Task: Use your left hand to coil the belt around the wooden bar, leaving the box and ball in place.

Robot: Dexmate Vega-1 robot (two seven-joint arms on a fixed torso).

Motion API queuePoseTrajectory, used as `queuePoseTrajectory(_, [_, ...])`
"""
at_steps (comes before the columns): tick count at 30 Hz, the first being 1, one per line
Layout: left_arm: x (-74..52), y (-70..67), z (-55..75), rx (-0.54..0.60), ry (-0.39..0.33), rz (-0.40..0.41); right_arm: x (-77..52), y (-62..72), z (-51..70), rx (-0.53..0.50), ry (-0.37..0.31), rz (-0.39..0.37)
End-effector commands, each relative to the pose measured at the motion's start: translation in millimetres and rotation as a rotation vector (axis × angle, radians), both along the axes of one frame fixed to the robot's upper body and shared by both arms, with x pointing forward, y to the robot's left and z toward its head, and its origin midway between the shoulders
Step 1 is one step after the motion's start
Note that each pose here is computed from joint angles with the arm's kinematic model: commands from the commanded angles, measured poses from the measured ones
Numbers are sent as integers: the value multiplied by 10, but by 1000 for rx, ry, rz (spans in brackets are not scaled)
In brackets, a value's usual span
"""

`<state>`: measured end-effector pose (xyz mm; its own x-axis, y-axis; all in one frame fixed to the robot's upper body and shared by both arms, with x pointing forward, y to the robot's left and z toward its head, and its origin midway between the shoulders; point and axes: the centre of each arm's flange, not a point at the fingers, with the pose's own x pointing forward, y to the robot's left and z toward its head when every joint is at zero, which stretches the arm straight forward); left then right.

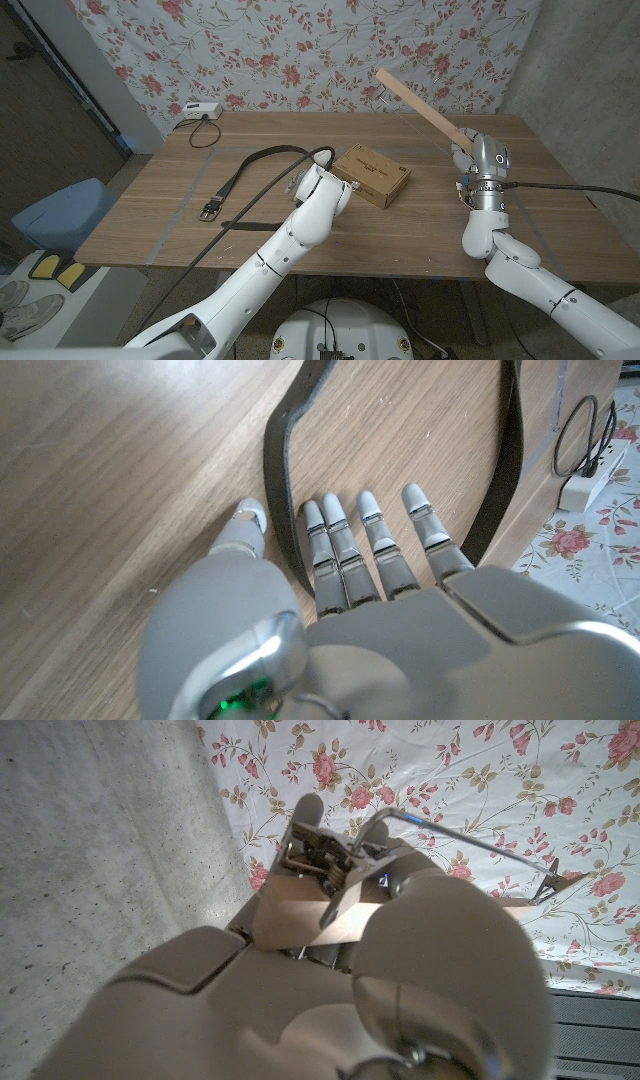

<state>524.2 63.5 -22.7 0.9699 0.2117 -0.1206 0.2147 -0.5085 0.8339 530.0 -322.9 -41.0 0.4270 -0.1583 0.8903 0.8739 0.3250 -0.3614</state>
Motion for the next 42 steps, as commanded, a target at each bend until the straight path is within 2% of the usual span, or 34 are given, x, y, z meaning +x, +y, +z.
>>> queuePoseTrajectory(1, [168, 137, -187, 21, 72, 64, 81, 29, 58, -20, 4, 11])
queuePoseTrajectory(6, [230, 163, -237, 32, 63, 66, 124, 47, 76, -17, 11, 3])
queuePoseTrajectory(12, [313, 233, -330, 67, 19, 67, 177, 78, 106, -27, 18, -3])
queuePoseTrajectory(15, [344, 296, -339, 22, 7, 70, 191, 100, 129, -36, 18, -5])
queuePoseTrajectory(18, [329, 333, -310, -25, -46, 46, 211, 120, 149, -40, 21, -5])
queuePoseTrajectory(21, [273, 338, -229, -52, -126, -2, 222, 157, 174, -45, 15, -3])
queuePoseTrajectory(25, [127, 328, -87, -76, -304, -102, 240, 211, 209, -59, 2, 8])
queuePoseTrajectory(30, [-51, 333, 157, -71, -473, -235, 258, 272, 261, -78, -16, 18])
queuePoseTrajectory(36, [-265, 326, 459, -23, -651, -344, 276, 345, 307, -95, -32, 38])
queuePoseTrajectory(42, [-452, 312, 641, 3, -817, -426, 269, 396, 330, -108, -51, 52])
